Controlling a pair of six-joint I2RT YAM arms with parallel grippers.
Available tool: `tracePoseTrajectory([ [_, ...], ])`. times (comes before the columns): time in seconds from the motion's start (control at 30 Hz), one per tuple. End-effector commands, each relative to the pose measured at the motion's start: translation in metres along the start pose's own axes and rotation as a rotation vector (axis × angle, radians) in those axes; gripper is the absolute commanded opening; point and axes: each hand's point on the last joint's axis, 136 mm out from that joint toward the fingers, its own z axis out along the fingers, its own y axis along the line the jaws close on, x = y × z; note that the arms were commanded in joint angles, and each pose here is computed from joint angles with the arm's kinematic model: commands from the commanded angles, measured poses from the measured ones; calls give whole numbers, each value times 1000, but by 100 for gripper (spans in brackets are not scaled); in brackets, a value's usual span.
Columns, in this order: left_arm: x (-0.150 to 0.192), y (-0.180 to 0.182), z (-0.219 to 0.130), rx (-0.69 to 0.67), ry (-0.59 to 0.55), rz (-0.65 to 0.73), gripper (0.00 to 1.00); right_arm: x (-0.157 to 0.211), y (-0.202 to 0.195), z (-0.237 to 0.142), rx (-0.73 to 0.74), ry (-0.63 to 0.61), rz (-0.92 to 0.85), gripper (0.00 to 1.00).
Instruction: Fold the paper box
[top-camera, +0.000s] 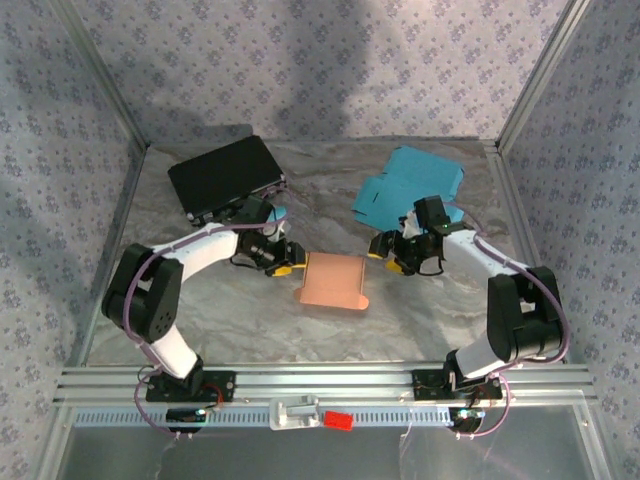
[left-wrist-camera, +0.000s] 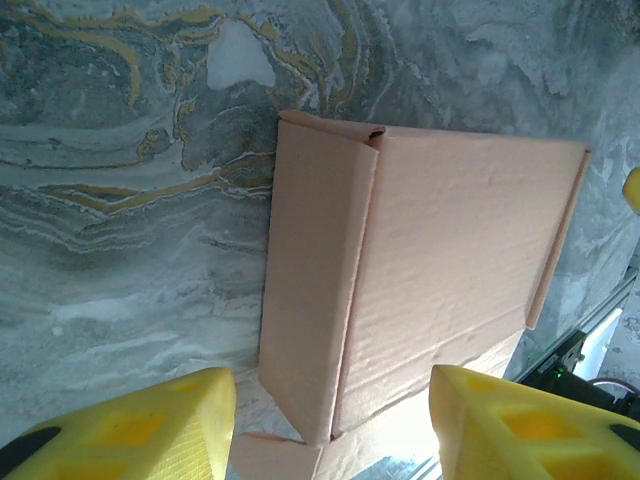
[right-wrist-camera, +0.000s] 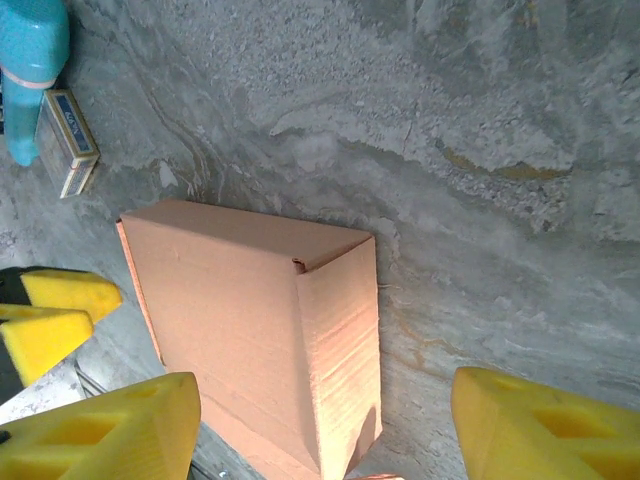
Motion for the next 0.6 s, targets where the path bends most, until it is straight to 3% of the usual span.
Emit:
tracePoseTrajectory([
  [0.0, -1, -8, 11, 57, 13, 23, 51, 9, 4, 10, -39, 38, -11, 69],
  [0.43, 14, 8, 30, 16, 48, 6, 41, 30, 2, 38, -44, 108, 1, 67],
  [0.57, 12, 9, 34, 33, 39, -15, 31, 32, 2, 42, -46, 115, -12, 68],
])
